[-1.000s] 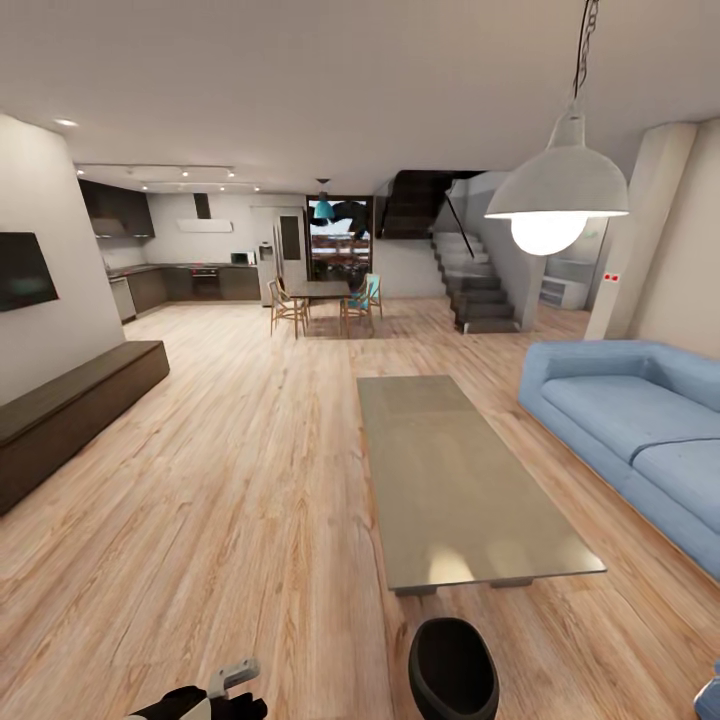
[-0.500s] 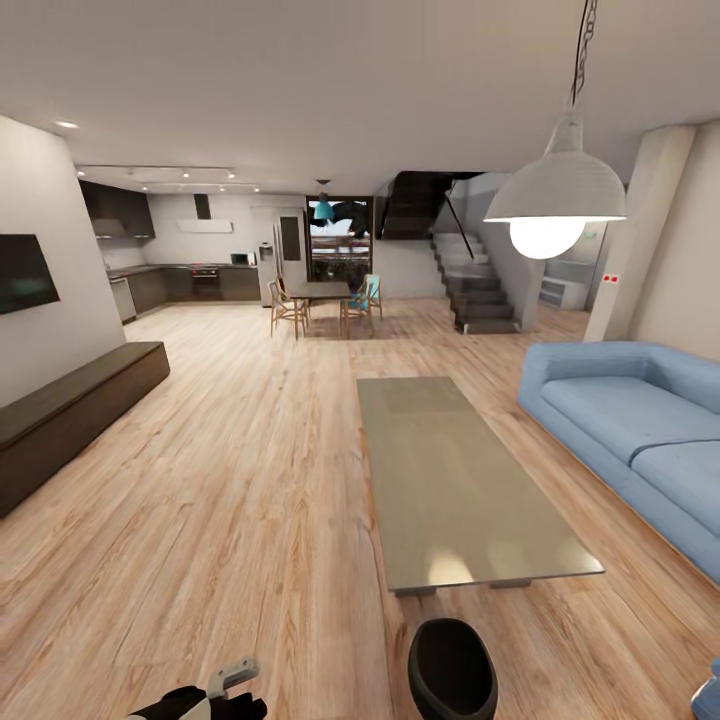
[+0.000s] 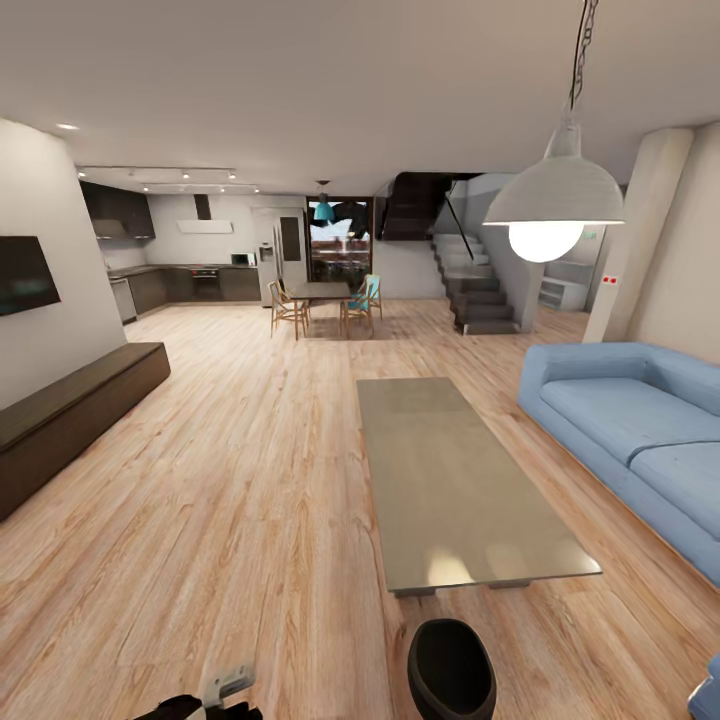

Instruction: Place each of the two pumpkins and all three candles from the living room inside a cabinet in the living room (use any cabinet), then make sure every cabinet is closed, and position the cauldron so it is next to a table in the living room.

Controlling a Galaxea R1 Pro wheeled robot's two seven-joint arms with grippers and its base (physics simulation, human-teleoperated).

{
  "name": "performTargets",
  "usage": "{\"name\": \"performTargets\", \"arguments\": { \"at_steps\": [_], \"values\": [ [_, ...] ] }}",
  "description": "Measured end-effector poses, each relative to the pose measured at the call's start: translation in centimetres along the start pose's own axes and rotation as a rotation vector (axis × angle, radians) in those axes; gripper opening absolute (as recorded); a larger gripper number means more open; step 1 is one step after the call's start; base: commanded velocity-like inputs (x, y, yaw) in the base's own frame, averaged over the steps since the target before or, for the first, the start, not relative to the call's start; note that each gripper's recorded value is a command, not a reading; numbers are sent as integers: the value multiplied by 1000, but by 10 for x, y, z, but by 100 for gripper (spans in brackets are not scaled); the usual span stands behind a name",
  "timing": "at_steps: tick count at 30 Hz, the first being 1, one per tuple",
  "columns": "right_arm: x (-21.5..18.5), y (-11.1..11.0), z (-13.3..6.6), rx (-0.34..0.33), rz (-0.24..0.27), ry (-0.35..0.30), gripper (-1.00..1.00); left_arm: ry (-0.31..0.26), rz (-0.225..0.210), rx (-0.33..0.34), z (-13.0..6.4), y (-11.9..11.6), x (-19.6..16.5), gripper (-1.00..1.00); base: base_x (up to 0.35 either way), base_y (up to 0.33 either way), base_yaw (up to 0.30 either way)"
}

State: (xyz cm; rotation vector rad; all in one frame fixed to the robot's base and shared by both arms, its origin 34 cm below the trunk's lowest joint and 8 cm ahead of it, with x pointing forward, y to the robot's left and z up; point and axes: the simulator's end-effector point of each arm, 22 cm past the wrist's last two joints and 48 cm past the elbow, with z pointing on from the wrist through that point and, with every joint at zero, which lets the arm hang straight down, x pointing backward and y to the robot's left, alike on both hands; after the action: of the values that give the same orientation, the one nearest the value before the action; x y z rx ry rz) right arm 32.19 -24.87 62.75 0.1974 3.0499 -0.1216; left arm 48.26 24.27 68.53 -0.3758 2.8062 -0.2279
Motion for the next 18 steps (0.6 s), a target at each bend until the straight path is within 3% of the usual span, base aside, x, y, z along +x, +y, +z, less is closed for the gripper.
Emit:
{"name": "performTargets", "arguments": {
  "at_steps": [7,18],
  "values": [
    [28,-7,-2,10,-2,35,100,1,-4,-18,-7,14,2,100,0,0,0],
    [31,-7,-3,9,-2,37,100,-3,-1,-28,-9,22,0,100,0,0,0]
  ]
}}
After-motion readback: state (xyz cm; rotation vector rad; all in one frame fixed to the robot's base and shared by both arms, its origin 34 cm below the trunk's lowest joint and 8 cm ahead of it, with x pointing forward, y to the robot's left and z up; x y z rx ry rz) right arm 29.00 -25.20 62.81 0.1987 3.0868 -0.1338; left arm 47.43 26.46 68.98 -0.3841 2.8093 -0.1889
